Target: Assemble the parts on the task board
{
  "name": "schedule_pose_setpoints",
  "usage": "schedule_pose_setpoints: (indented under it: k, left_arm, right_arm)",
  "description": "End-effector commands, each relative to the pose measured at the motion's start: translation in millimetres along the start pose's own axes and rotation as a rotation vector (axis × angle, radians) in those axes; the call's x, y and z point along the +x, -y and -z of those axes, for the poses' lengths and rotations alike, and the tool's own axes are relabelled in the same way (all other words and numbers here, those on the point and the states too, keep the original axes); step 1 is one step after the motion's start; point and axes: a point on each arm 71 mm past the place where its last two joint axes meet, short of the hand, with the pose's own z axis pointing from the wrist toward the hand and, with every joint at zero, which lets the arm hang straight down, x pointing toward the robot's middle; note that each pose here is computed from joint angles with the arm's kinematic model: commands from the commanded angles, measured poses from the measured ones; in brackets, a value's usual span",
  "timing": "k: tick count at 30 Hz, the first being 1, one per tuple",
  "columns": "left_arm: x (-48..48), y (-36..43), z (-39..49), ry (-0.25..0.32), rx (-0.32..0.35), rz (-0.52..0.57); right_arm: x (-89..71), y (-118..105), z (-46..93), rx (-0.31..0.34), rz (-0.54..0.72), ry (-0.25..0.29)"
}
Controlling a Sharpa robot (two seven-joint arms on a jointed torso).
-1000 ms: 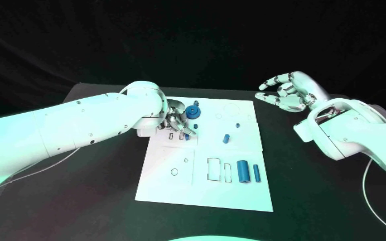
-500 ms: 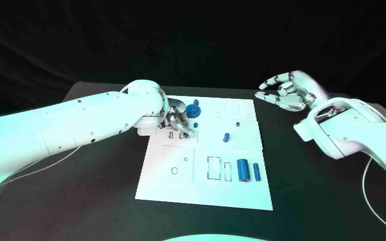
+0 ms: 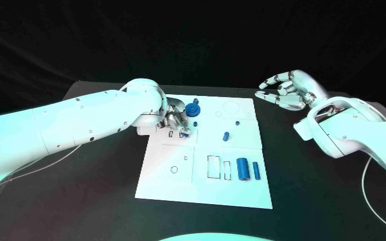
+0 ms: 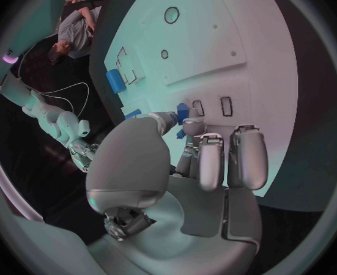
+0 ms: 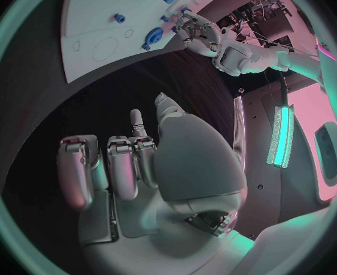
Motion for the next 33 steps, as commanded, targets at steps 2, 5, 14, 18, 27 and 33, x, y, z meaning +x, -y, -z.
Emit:
schedule_pose_setpoints:
  k: [2, 5, 14, 18, 27, 33]
  left_arm:
    - [1.0, 1.1, 2.7, -0.007, 0.031, 0.074]
    - [0.6, -0.8, 5.9, 0.007, 0.043, 0.120]
    - [-0.5, -7.2, 15.6, 0.076, 0.060, 0.216]
    - [0.1, -9.4, 19.1, 0.120, 0.057, 0.213]
    - [5.4, -13.1, 18.9, 0.173, 0.034, 0.139]
    - [11.1, -15.4, 14.2, 0.176, 0.014, 0.100]
  right_arm:
    - [1.3, 0.3, 0.4, -0.004, 0.010, -0.012]
    - [0.8, 0.9, 0.6, -0.003, 0.010, -0.011]
    - [-1.0, 2.7, 1.7, 0.002, 0.012, -0.006]
    - [-1.7, 3.3, 2.0, 0.003, 0.012, -0.004]
    - [-2.3, 4.2, 1.9, 0.005, 0.013, -0.002]
    - [-2.4, 4.5, 1.8, 0.006, 0.012, -0.002]
